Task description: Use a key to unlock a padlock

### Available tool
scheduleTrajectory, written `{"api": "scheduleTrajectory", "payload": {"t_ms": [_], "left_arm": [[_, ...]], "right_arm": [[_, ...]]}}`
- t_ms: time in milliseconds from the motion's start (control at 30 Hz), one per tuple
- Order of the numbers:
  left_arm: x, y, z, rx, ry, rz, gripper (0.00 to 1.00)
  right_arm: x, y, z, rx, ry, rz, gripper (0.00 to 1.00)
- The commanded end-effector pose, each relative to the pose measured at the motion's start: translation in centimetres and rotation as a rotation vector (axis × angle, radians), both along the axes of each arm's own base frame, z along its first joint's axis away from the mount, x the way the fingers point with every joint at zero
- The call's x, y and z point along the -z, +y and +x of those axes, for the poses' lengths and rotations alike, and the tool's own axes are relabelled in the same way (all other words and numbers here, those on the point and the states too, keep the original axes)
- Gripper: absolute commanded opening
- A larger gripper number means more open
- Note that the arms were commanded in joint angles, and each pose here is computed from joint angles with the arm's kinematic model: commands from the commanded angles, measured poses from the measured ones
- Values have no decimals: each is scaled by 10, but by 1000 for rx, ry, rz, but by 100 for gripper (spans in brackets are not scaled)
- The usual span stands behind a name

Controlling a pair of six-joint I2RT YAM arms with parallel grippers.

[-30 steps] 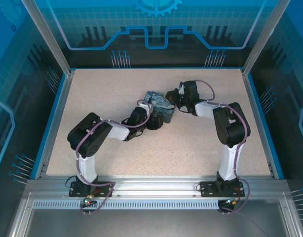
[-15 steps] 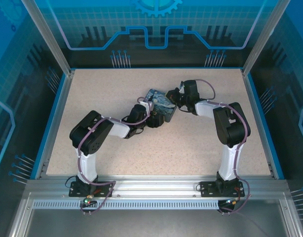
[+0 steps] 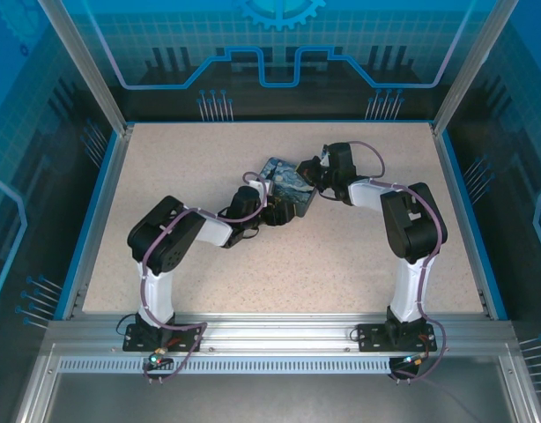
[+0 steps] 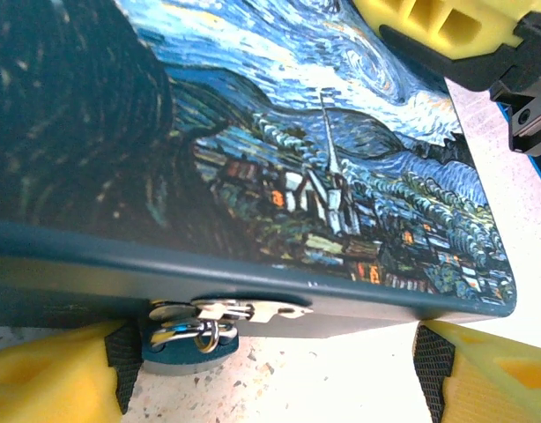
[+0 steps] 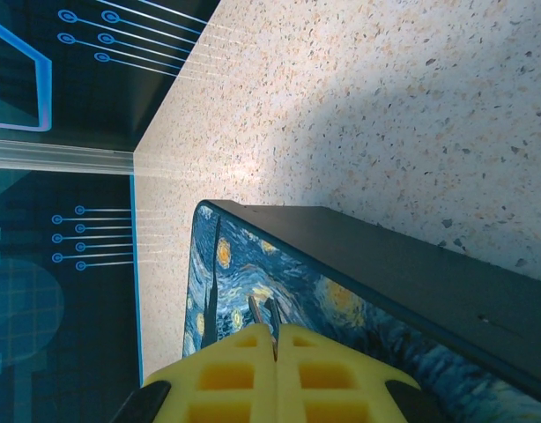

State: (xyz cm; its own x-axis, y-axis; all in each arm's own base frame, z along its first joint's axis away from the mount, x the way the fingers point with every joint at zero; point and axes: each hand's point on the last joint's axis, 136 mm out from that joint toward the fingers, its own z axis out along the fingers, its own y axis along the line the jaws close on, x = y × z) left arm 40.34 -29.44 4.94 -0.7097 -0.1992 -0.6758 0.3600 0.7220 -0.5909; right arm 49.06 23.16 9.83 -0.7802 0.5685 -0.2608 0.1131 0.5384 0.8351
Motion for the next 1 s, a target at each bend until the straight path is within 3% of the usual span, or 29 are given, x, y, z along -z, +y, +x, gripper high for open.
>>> {"api": "scheduleTrajectory", "payload": {"t_ms": [0,267,667,967], "left_arm": [[16,-21,-21,101,68,-74,81],[0,-25,-32,131,76,-155,81],[25,-13,-21,11,93,-139,81],[11,-11,-19,-40,71,-252,72]], "right_arm": [[60,4,-35,-47,208,-58,0],[61,4,-34,-49,214,-60,0],[59,4,-34,-50,213,-68,0],[60,4,-34,-51,214,-69,0]]}}
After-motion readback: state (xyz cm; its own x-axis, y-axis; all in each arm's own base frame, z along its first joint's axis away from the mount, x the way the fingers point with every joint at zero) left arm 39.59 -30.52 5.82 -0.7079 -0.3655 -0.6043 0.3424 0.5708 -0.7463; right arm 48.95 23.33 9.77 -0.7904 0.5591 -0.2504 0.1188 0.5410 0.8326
